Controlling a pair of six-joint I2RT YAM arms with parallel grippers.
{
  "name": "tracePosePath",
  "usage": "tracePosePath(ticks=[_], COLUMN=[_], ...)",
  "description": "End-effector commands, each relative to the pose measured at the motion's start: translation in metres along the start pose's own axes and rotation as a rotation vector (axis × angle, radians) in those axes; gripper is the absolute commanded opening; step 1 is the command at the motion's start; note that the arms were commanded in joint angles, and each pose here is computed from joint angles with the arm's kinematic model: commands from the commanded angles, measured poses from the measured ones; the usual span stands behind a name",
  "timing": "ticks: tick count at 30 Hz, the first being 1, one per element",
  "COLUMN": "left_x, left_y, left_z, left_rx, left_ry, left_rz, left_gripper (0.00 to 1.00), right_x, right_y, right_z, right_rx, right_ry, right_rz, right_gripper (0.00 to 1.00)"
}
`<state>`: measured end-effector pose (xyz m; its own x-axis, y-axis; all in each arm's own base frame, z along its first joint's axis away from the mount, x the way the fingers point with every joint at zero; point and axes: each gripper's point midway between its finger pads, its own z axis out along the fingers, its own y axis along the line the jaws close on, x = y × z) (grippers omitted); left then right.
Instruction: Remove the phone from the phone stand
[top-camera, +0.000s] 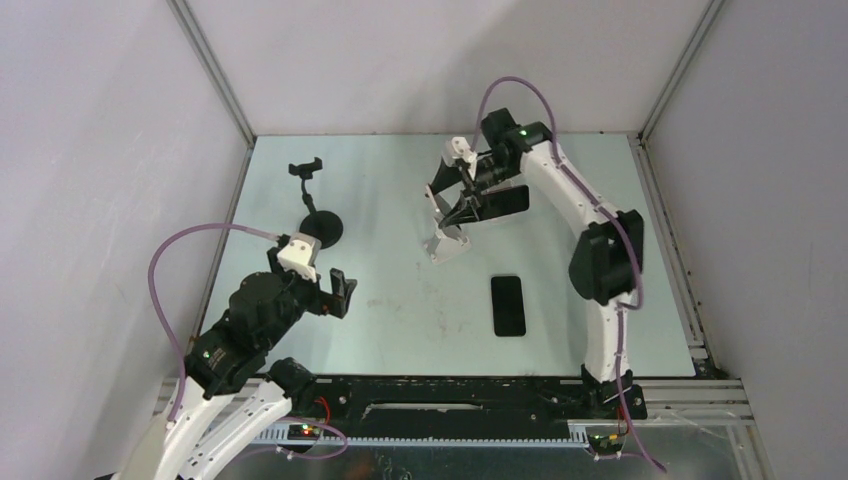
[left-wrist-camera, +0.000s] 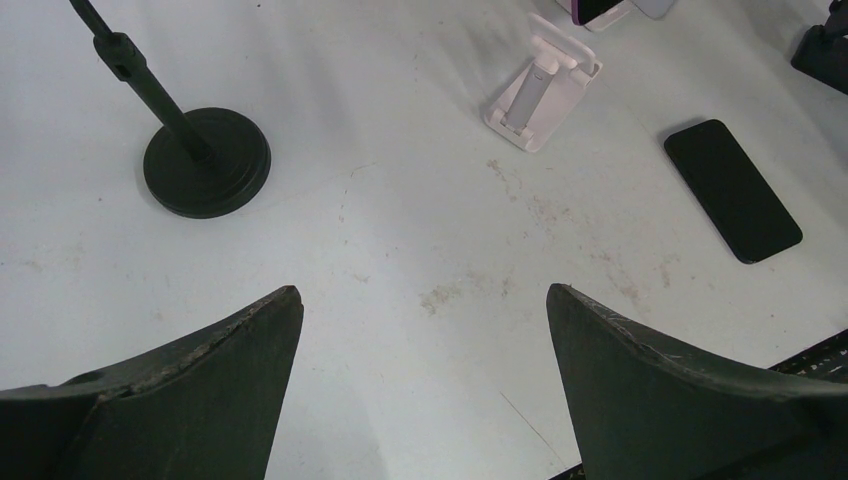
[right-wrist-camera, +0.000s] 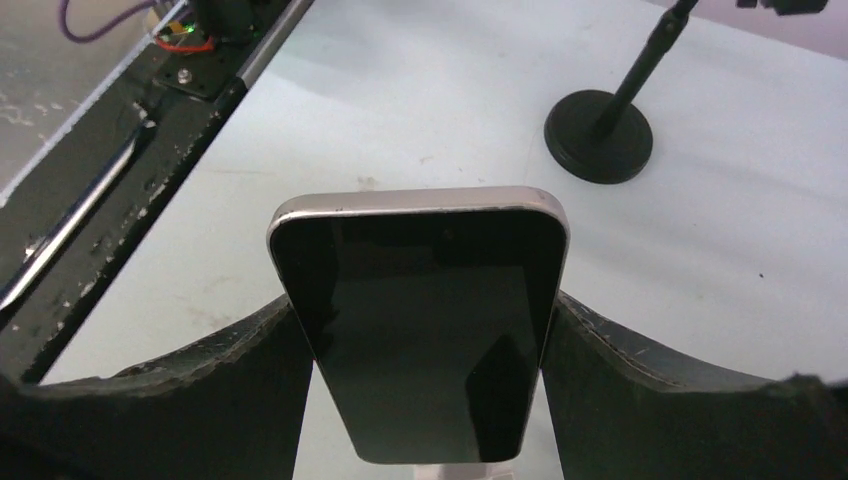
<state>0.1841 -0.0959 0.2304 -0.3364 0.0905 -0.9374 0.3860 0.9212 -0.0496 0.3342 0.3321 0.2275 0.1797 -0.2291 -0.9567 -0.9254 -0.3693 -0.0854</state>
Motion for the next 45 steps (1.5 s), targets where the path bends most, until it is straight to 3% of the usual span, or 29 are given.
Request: tracePosePath(ticks=[1, 2, 3, 4, 5, 10, 11, 14, 15, 18, 22, 26, 32, 37, 45], left_x=[-0.006, -0.007, -0.007, -0.007, -0.006, -0.008, -0.008, -0.009, -0.008, -0.009, -0.009, -0.009, -0.008, -0.008, -0.007], left_y=[-0.001, -0.001, -0.001, -0.001, -0.001, -0.001, -0.001, -0.001, -0.002, -0.002, -0.002, -0.002, -0.001, -0.002, -0.002], left_z=[0.0, 0.0, 0.0, -0.001, 0.0, -0.002, -0.002, -0.003, -0.003, -0.003, -0.003, -0.003, -0.002, -0.002, -0.001], left_rx=[0.008, 0.009, 0.009, 0.011, 0.01, 0.01, 0.012, 0.014, 0.015, 0.017, 0.016, 0.017, 0.014, 0.016, 0.016], left_ry=[-0.036, -0.038, -0.038, -0.038, -0.037, -0.047, -0.05, -0.053, -0.052, -0.053, -0.053, -0.054, -0.049, -0.046, -0.042], left_rz=[0.013, 0.012, 0.012, 0.012, 0.013, 0.011, 0.01, 0.01, 0.01, 0.01, 0.01, 0.01, 0.01, 0.01, 0.012], left_gripper=[1.0, 1.0, 1.0, 1.0, 1.0, 1.0, 1.0, 1.0, 1.0, 1.0, 1.0, 1.0, 1.0, 1.0, 1.0], right_x=[-0.072, -0.047, -0.07, -0.054, -0.071, -0.069, -0.064, -0.048, -0.042, -0.019, 0.026, 0.073, 0.136, 0.164, 0.197], right_y=[-0.002, 0.003, -0.009, -0.004, -0.007, -0.016, -0.025, -0.035, -0.044, -0.035, -0.005, 0.031, 0.082, 0.111, 0.137], right_z=[-0.013, -0.005, -0.012, -0.009, -0.015, -0.019, -0.027, -0.039, -0.059, -0.088, -0.109, -0.117, -0.137, -0.164, -0.166], right_rx=[0.141, 0.162, 0.249, 0.263, 0.308, 0.518, 0.631, 0.884, 1.049, 1.29, 1.463, 1.525, 1.61, 1.669, 1.635], right_ry=[-0.085, -0.069, -0.095, -0.097, -0.135, -0.146, -0.114, -0.037, -0.037, -0.014, 0.103, 0.255, 0.383, 0.466, 0.522], right_rz=[-0.034, 0.039, -0.015, 0.035, 0.025, 0.191, 0.238, 0.383, 0.464, 0.676, 0.918, 1.12, 1.276, 1.286, 1.323], right_gripper=[0.29, 0.29, 0.29, 0.3, 0.28, 0.11, 0.1, 0.12, 0.14, 0.15, 0.18, 0.2, 0.23, 0.25, 0.29])
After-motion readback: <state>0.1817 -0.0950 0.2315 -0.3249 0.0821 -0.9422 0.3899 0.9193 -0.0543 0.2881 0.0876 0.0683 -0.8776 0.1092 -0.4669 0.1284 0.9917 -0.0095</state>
